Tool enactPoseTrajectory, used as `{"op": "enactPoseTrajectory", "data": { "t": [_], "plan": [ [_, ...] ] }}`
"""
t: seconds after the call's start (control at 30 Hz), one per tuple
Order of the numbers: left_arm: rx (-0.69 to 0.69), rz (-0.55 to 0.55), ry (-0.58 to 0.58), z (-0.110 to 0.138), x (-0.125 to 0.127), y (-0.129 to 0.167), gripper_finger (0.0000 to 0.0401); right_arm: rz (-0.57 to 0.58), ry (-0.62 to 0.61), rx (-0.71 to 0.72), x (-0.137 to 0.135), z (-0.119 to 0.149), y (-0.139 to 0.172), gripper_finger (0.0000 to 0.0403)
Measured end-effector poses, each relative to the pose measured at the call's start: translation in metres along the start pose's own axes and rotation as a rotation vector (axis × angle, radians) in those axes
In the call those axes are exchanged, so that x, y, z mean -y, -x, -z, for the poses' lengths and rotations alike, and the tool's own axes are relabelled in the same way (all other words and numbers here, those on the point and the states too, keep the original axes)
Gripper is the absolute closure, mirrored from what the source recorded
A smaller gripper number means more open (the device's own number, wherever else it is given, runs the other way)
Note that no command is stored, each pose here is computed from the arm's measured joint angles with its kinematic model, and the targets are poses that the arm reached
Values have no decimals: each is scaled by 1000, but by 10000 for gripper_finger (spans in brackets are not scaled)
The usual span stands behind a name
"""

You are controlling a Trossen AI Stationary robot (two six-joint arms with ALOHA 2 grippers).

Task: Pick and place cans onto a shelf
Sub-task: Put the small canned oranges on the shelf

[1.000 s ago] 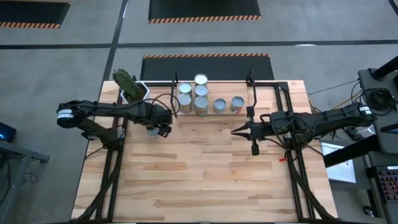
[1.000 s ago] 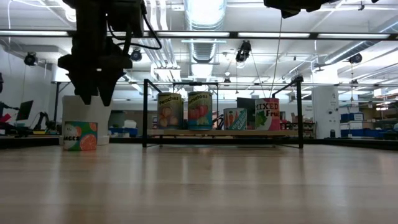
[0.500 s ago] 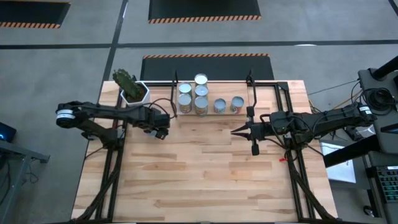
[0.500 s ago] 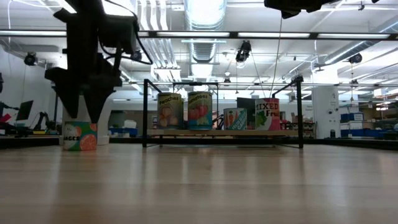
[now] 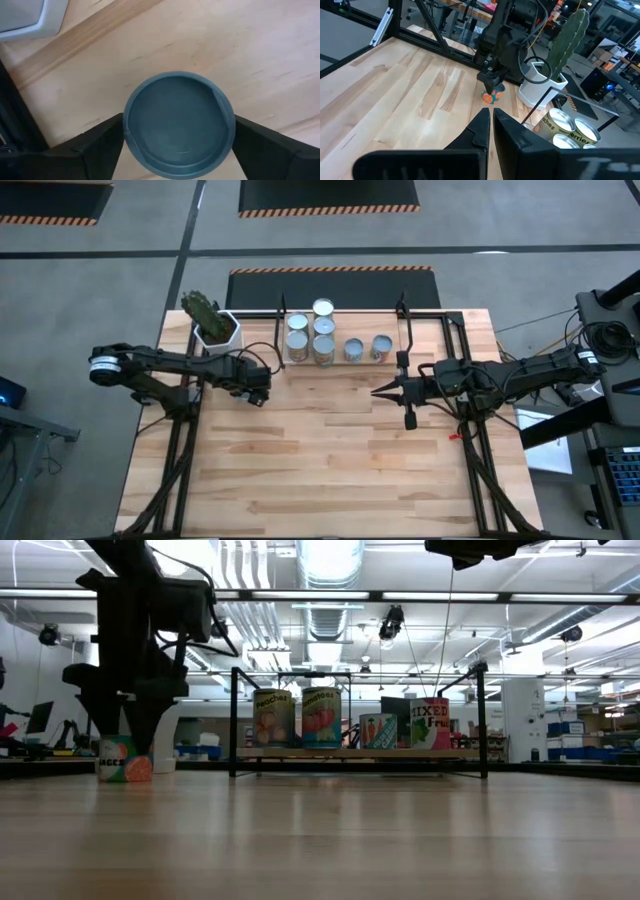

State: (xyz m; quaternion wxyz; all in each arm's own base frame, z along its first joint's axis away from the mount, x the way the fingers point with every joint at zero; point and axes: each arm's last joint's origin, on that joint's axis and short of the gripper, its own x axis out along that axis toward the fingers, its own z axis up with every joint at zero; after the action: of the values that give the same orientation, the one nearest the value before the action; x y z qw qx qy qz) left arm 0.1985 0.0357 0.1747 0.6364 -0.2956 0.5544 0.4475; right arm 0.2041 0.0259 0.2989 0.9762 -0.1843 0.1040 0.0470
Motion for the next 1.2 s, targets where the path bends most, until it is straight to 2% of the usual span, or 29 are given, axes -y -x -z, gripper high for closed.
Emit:
{"op": "enactPoseTrajectory", "data": {
  "t": [0.2, 0.3, 0.43, 0.67, 0.87, 1.03, 1.2],
  "plan": [
    [2, 3, -5, 0, 0, 1, 127, 0, 0, 0, 0, 0, 0, 390],
    [-10, 13, -3, 0, 1, 2, 131, 0, -1, -1, 0, 0, 0, 390],
    [-36, 91, -15, -3, 11, 16, 121, -4, 0, -10, 0, 1, 0, 390],
    [59, 264, -73, -14, 38, 78, 116, -4, -16, -18, 0, 1, 7, 390],
    [176, 427, -180, -27, 59, 142, 116, 24, -44, -39, 2, 1, 18, 390],
    [254, 466, -276, -43, 74, 180, 115, 26, -60, -38, 3, 1, 23, 390],
    [320, 483, -398, -61, 96, 201, 115, 18, -69, -60, 2, 3, 24, 390]
  ]
}}
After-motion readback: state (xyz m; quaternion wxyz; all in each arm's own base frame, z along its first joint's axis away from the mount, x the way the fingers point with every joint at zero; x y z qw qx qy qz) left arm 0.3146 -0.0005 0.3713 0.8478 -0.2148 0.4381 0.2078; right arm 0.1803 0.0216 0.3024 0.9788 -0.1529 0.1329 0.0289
